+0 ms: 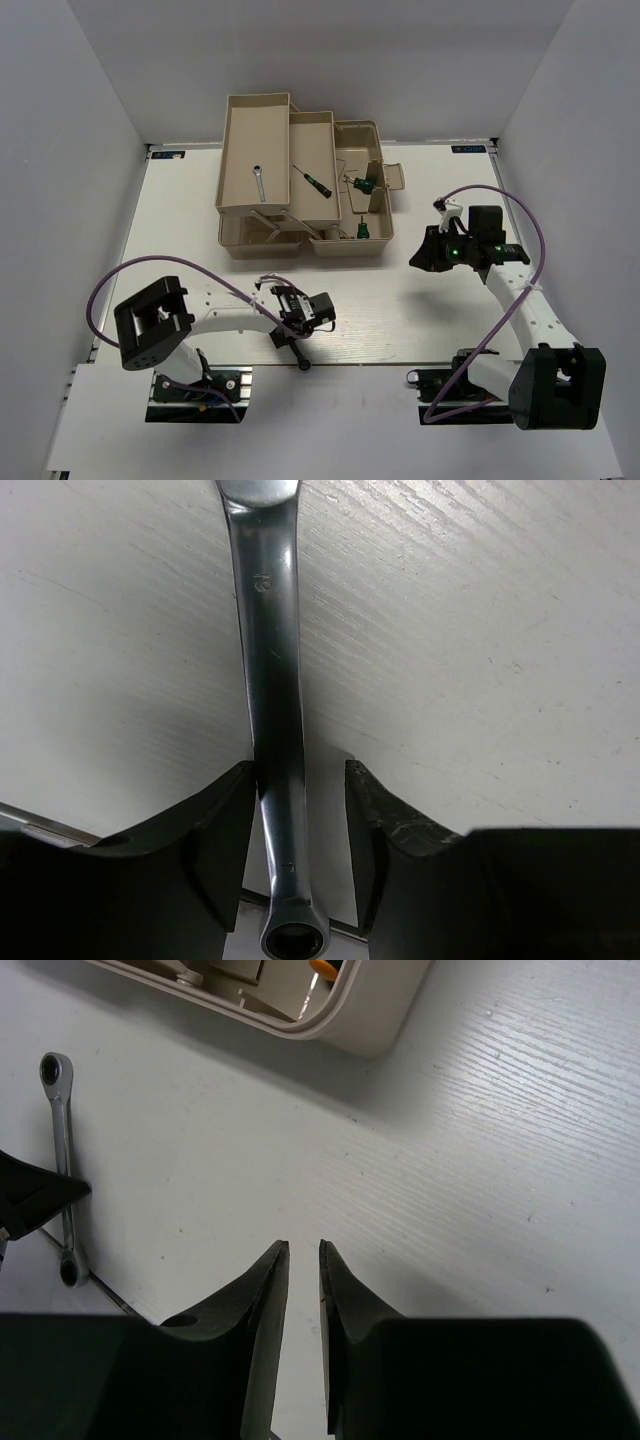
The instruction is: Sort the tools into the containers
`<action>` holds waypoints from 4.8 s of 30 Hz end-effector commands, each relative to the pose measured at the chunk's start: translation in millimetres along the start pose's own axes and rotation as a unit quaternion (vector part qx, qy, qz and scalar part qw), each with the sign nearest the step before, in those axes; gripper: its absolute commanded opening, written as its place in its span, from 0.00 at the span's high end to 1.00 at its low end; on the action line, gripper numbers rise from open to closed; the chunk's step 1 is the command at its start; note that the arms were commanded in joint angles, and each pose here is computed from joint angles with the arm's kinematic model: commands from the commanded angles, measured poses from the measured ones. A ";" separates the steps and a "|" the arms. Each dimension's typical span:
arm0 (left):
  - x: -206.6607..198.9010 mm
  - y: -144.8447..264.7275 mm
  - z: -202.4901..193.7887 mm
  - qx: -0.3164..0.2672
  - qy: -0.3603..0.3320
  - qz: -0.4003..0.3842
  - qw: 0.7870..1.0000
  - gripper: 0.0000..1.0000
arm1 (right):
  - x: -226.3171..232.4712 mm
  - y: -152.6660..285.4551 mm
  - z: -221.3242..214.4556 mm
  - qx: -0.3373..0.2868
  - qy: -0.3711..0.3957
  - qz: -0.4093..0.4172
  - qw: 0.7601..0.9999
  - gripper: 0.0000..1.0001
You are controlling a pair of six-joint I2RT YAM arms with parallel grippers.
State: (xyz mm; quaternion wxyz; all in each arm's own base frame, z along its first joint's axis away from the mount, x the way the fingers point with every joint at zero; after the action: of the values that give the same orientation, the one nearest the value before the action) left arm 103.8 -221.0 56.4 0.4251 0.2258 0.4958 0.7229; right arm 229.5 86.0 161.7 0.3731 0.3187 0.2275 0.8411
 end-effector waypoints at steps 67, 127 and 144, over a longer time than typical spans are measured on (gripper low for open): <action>-33.9 55.4 32.6 -0.028 -0.032 -0.026 0.999 1.00 | 3.6 10.2 27.9 -0.030 0.019 0.000 0.999 0.77; -183.6 105.7 435.6 -0.224 -0.068 -0.276 0.932 0.40 | 19.5 12.6 53.4 -0.034 0.128 0.093 0.987 0.42; 1.8 231.2 374.2 -0.320 0.034 -0.182 0.929 1.00 | 180.7 -62.8 118.1 -0.107 0.623 0.345 0.694 1.00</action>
State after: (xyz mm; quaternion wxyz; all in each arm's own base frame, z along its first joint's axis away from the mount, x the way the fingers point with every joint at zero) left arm 340.1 -93.2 449.8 0.6627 -0.0605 0.2692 0.6962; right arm 263.2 241.3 255.1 -0.0751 -0.1517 0.2234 0.9599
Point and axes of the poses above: each gripper's point midway between its finger pads, its own y axis back along the fingers, its own x axis along the line the jaws close on, z = x × y, the point moved 5 cm from there along y, back along the fingers, and after that the axes turned 5 degrees about y, right-handed, at the moved point
